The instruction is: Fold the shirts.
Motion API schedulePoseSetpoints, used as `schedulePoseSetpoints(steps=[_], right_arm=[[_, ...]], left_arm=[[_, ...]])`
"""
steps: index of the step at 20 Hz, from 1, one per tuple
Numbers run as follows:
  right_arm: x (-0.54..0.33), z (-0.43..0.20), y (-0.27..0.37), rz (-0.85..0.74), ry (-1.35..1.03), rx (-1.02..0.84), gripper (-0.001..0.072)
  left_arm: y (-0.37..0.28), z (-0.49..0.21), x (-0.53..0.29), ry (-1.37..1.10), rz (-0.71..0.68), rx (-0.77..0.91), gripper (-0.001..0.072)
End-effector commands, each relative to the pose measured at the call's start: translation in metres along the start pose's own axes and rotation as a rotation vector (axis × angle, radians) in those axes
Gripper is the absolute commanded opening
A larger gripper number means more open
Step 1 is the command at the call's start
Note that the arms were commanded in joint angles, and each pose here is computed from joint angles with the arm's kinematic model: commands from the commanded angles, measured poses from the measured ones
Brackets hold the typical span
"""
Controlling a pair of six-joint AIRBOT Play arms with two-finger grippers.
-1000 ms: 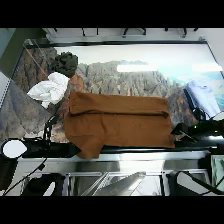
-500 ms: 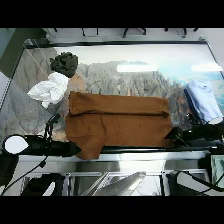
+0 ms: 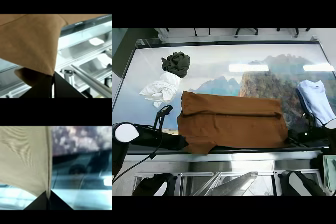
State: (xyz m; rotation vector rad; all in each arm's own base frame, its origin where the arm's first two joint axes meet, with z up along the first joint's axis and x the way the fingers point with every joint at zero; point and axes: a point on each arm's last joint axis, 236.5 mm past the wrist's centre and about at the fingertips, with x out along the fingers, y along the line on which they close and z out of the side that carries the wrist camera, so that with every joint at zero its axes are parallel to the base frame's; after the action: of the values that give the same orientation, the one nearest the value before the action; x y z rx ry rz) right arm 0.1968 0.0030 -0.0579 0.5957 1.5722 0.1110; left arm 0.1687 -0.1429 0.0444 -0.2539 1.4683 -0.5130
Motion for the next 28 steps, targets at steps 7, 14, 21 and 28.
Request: schedulePoseSetpoints(steps=[7,14,21,28], right_arm=[[-0.051,-0.058,0.031,-0.148,-0.153,-0.089,0.0024],[-0.089,-0.019,0.036,-0.194,-0.351,-0.126,0.0024],[-0.087,0.068,0.031,-0.202,-0.372,-0.117,0.0024],[-0.047,0.122,0.01,-0.206,-0.267,-0.079,0.0024]], left_arm=[[0.002,-0.05,-0.042,-0.079,0.082,-0.089,0.0013],[-0.016,0.065,-0.011,-0.135,0.099,0.085,0.0013],[0.036,0.226,-0.005,-0.181,0.203,0.094,0.0013],[0.055,0.279,0.016,-0.155,0.239,0.144,0.0013]])
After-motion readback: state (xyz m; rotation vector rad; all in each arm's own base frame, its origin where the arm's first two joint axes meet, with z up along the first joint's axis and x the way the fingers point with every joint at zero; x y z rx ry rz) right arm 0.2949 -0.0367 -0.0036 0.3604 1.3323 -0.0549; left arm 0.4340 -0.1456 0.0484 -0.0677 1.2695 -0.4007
